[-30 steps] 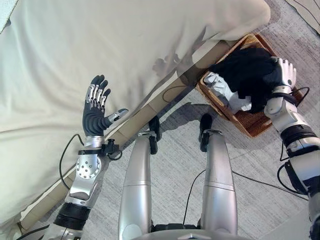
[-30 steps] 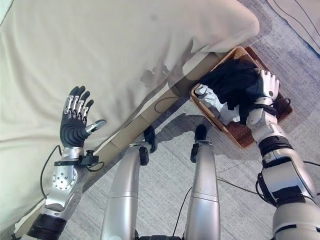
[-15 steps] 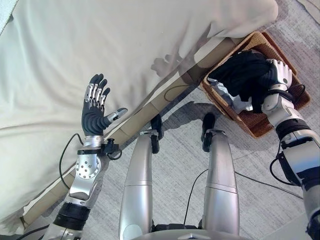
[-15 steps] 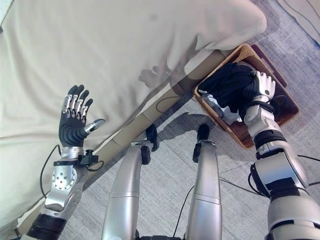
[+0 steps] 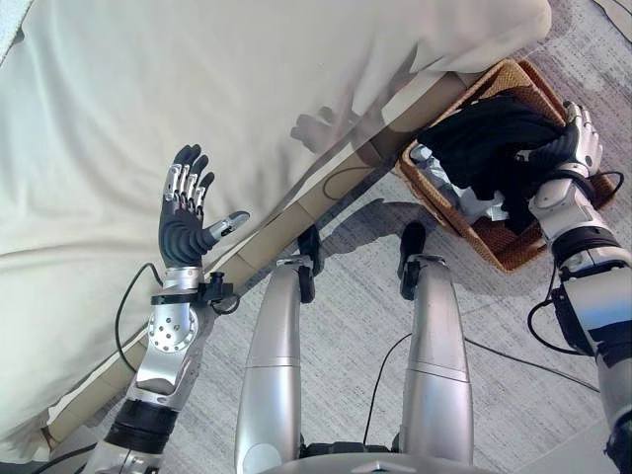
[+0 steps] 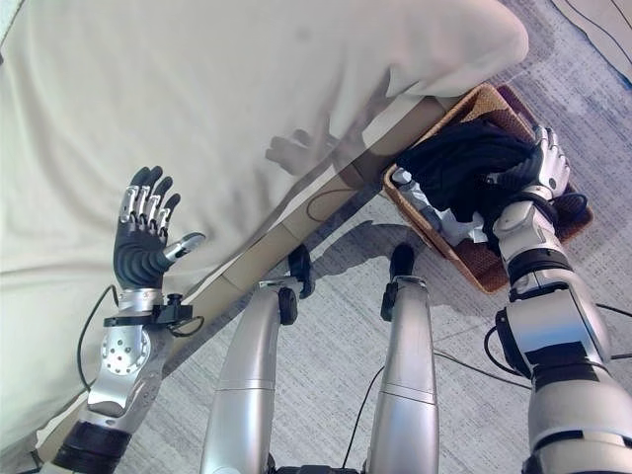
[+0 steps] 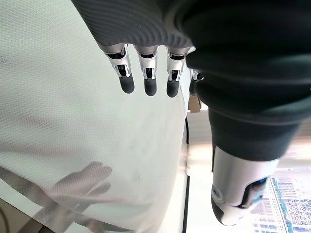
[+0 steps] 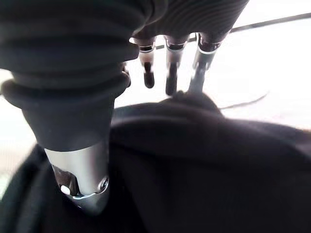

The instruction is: Pick up clothes into the bucket

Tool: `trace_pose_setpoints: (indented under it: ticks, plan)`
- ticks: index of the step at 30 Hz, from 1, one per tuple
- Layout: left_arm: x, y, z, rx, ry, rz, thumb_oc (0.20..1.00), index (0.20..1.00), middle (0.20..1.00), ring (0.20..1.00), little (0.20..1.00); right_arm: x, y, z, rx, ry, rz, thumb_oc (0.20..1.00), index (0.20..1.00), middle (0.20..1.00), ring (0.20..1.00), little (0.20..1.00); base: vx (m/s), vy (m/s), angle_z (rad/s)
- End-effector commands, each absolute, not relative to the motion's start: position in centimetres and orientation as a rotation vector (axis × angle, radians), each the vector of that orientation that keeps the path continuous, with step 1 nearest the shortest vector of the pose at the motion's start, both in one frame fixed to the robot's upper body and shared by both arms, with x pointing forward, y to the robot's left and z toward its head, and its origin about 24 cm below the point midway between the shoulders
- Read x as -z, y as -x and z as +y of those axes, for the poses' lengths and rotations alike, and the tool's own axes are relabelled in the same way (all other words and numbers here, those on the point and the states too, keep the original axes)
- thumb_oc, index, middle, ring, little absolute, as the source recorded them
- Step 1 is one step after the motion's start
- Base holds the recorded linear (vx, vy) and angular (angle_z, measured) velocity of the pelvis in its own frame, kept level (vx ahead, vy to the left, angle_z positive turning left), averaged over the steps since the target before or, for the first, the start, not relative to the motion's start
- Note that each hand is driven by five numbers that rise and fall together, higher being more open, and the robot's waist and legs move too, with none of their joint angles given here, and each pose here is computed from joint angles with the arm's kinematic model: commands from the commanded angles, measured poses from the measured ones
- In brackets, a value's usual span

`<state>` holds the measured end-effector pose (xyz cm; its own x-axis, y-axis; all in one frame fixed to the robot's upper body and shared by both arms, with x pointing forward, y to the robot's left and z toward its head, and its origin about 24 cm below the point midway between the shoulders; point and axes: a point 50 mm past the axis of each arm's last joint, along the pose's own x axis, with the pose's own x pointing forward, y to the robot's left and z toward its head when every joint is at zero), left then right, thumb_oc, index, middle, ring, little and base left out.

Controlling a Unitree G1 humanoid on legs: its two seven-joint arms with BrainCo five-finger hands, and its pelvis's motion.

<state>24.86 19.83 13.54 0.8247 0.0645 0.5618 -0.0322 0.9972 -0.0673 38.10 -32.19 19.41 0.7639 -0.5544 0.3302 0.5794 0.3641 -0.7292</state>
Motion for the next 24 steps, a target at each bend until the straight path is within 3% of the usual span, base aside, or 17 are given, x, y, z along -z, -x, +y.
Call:
trace_pose_setpoints:
  ticks: [1,24]
  plan:
    - [-14.0,-23.8,20.5,-0.095,0.097,-0.641,1.0,1.0,1.0,1.0,1.0,-17.2,-37.4,-32.8,0.748,0.933,0.023,1.0,1.0,1.0,1.0,1.0,0.0,0.0,0.0]
    - [-13.7,-25.2,20.8,-0.119,0.085,-0.652,1.0,1.0,1.0,1.0,1.0,-9.5,-35.9,-28.8,0.465,0.907,0.017,1.0,1.0,1.0,1.0,1.0,-0.01,0.0,0.0]
